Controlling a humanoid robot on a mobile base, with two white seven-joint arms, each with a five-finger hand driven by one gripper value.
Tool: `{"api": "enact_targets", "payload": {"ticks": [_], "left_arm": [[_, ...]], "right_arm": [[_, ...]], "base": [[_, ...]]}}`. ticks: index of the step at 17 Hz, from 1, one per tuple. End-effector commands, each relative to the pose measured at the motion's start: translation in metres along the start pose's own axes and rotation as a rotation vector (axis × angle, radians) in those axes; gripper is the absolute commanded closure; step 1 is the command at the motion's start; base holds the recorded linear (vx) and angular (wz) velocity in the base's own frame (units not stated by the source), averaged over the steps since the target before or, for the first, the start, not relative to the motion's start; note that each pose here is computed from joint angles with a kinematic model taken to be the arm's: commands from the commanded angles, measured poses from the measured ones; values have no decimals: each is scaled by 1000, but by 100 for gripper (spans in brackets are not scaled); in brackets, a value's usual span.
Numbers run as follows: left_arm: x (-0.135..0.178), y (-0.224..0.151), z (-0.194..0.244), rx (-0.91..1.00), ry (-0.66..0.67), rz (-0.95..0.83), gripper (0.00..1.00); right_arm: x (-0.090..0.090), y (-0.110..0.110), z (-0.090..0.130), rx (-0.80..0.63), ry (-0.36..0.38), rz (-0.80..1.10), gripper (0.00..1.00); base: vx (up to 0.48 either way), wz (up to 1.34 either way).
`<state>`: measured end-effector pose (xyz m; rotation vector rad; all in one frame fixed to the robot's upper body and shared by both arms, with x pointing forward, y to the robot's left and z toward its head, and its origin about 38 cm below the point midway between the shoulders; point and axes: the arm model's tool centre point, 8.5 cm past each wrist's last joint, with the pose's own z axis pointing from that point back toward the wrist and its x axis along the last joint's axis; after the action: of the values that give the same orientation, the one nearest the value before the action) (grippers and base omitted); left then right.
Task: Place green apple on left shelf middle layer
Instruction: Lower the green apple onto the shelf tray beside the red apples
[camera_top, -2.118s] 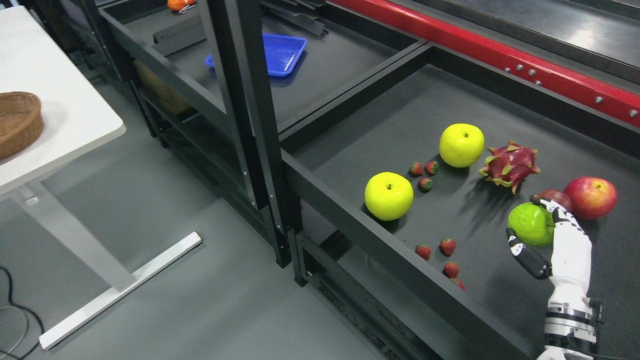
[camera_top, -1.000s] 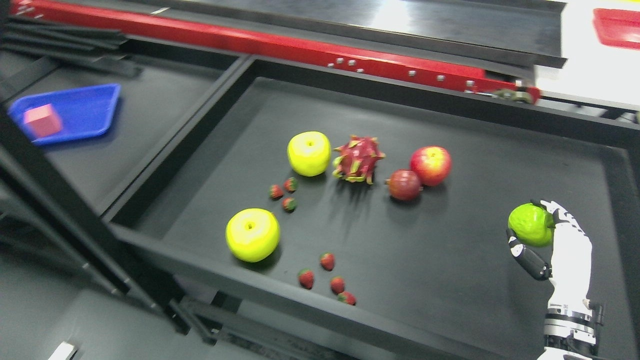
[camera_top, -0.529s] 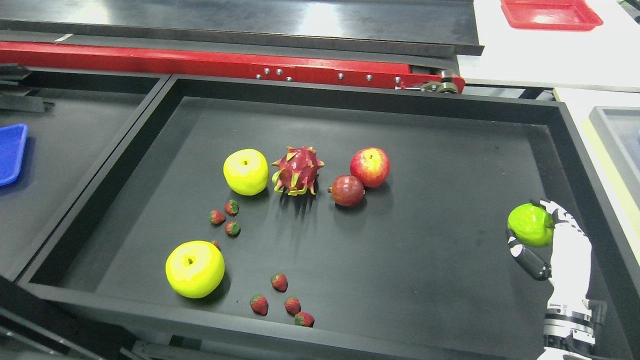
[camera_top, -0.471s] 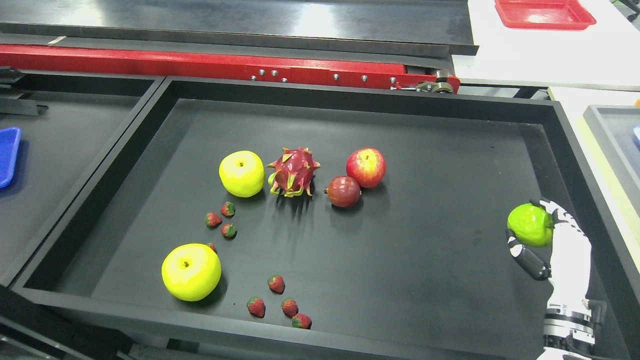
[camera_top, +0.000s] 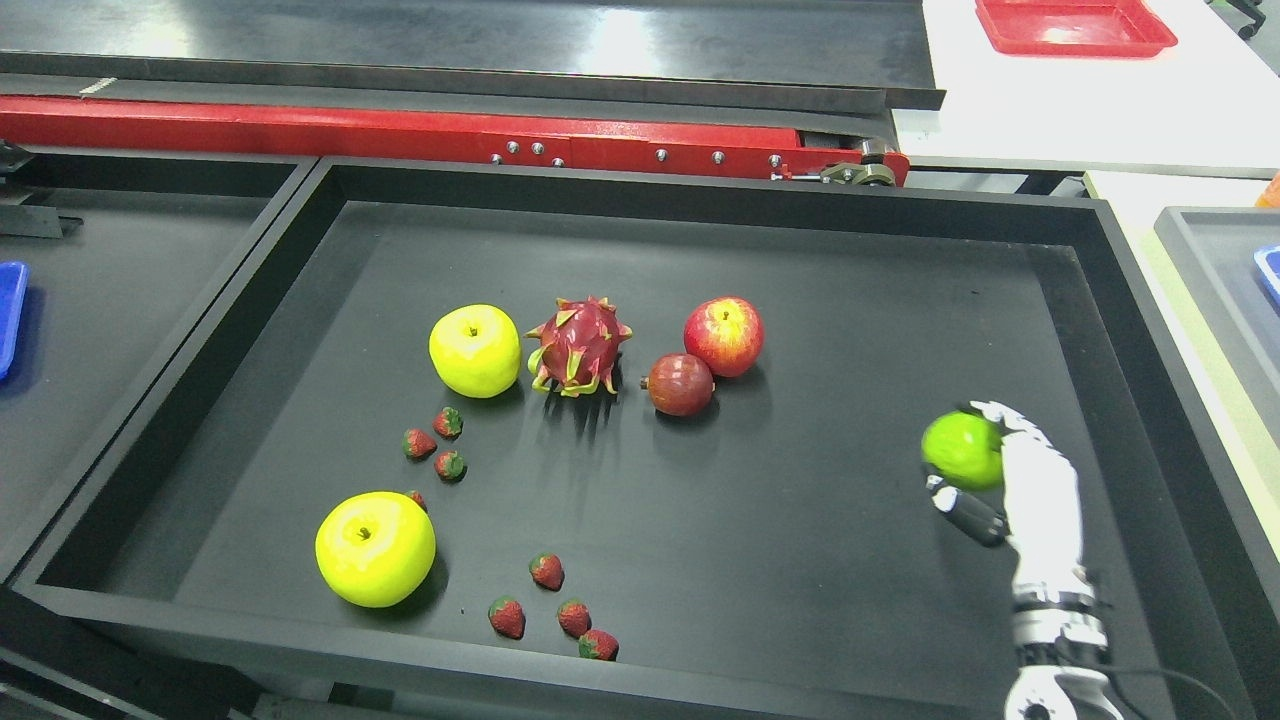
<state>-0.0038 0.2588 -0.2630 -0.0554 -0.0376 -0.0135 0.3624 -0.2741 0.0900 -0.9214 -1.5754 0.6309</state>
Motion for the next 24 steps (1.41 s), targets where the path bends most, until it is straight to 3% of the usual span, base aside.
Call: {"api": "enact_targets", "payload": {"ticks": [1, 2, 4, 7, 10, 11, 13, 14, 15, 18, 20, 24], "left_arm": [[0, 11, 2, 18, -1, -1, 0], [0, 11, 2, 18, 1, -1, 0], [0, 11, 2, 19, 1, -1, 0], [0, 11, 2, 18, 1, -1, 0], [0, 11, 2, 18, -1, -1, 0], [0, 11, 2, 19, -1, -1, 0], [0, 11, 2, 18, 1, -1, 0], [0, 11, 2, 19, 1, -1, 0], [0, 11, 2, 19, 1, -1, 0], [0, 11, 2, 18, 1, -1, 0], [0, 11, 2, 18, 1, -1, 0], [0, 11, 2, 18, 1, -1, 0]], "right_arm": [[76, 71, -39, 240, -217, 121, 100], [75, 74, -55, 266, -213, 137, 100], [81, 83, -65, 344, -221, 154, 100], [92, 88, -68, 369, -246, 159, 100], [89, 97, -62, 451, -237, 162, 100], [85, 99, -59, 496, -225, 151, 95], [76, 93, -57, 491, -179, 57, 51], [66, 83, -60, 463, -147, 0, 8], [59, 76, -60, 438, -126, -32, 0], [56, 46, -62, 356, -122, -68, 0], [60, 17, -69, 270, -137, -208, 0], [41, -66, -73, 32, -138, -502, 0]], "base": [[0, 0], [0, 0], [0, 0], [0, 0], [0, 0], [0, 0], [0, 0], [0, 0], [0, 0], [0, 0], [0, 0], [0, 0]]}}
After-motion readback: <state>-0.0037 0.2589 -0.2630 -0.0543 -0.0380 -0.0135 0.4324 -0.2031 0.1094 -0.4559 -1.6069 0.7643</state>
